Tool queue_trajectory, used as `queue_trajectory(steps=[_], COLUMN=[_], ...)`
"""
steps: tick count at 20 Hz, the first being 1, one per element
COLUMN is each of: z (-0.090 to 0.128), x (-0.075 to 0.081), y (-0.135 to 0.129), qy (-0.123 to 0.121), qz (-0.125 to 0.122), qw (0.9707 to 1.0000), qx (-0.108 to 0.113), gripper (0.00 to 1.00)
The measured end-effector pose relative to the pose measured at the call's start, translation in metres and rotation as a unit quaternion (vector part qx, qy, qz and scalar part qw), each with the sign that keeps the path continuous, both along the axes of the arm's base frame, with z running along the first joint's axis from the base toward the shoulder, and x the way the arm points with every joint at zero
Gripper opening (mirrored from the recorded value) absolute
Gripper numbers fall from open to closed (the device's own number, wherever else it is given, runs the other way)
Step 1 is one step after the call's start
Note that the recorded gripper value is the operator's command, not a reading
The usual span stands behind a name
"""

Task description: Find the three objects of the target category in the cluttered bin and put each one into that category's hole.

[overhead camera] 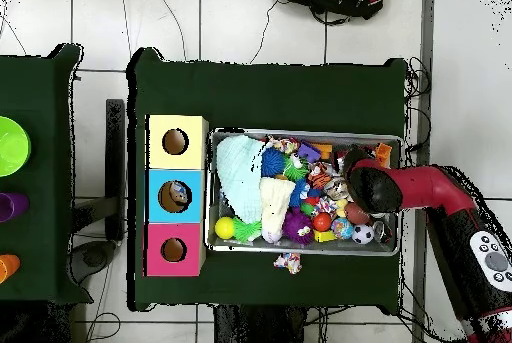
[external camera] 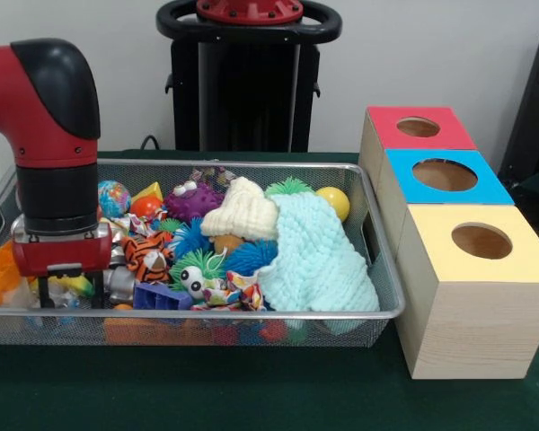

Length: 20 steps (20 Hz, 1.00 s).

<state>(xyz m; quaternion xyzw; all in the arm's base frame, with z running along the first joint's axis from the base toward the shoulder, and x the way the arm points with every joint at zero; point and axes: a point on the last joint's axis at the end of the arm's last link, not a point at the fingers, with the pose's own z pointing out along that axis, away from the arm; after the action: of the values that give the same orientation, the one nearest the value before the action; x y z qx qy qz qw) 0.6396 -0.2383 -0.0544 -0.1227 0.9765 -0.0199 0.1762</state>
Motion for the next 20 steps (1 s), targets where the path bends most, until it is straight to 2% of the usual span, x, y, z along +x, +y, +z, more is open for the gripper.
queue_trajectory(steps=[13, 20], z=[0.004, 0.014], x=[-0.003, -0.007], y=[-0.004, -0.022], qy=[0.019, 0.028], qz=[-0.003, 0.014], qw=[0.9998, 0.9992], qx=[-0.004, -0.027], gripper=[1.0, 1.0])
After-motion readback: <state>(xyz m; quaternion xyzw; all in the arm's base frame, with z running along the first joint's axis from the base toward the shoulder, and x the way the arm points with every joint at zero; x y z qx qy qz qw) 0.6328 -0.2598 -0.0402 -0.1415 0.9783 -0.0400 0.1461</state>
